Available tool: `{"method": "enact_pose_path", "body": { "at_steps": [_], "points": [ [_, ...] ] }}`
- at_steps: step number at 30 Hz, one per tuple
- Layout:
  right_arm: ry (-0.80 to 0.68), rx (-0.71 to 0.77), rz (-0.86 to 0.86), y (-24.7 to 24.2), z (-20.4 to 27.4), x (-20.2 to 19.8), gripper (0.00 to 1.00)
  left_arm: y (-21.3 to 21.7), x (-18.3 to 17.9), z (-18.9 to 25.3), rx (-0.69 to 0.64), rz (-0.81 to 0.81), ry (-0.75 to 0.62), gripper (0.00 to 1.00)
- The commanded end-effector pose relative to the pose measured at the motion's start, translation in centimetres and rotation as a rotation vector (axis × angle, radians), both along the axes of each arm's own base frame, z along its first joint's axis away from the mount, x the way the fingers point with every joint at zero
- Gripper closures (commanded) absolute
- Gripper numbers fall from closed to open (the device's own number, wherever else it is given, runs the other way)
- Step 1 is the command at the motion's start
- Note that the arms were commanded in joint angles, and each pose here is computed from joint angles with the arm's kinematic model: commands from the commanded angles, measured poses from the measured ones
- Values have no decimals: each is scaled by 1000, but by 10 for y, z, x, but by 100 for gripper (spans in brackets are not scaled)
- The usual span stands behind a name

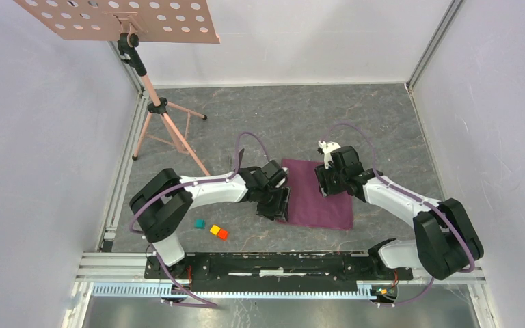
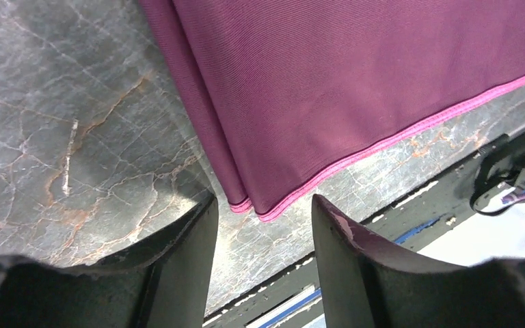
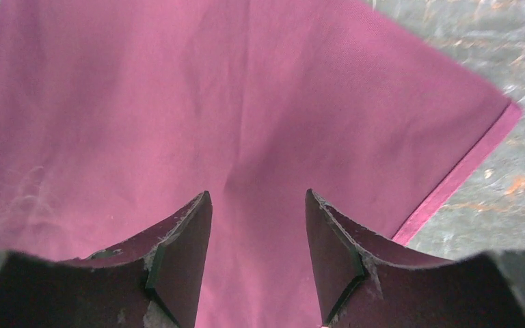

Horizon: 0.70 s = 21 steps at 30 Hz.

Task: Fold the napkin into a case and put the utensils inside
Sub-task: Rotate the square-folded napkin at the center of the board, then smooth out the square-folded napkin at the center of the board.

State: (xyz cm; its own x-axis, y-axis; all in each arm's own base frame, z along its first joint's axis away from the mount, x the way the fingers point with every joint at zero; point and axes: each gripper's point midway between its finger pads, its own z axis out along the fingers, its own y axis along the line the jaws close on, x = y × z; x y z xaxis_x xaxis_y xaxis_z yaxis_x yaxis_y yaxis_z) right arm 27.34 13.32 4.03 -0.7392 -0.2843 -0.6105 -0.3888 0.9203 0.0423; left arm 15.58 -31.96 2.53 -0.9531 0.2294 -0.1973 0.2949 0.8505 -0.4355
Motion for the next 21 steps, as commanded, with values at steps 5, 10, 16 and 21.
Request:
{"method": "enact_pose_path", "body": {
  "at_steps": [5, 10, 16, 21],
  "points": [
    [-41, 72, 25, 10, 11, 1, 41, 17, 7, -18, 238, 2, -53, 51],
    [-45, 98, 46, 13, 9, -6, 41, 17, 8, -23, 282, 8, -58, 60],
    [-37, 105, 61, 9, 0, -20, 41, 12, 3, -26, 237, 30, -34, 79],
    [-33, 101, 67, 7, -3, -26, 41, 5, -1, -20, 132, 87, -37, 97]
  ]
}}
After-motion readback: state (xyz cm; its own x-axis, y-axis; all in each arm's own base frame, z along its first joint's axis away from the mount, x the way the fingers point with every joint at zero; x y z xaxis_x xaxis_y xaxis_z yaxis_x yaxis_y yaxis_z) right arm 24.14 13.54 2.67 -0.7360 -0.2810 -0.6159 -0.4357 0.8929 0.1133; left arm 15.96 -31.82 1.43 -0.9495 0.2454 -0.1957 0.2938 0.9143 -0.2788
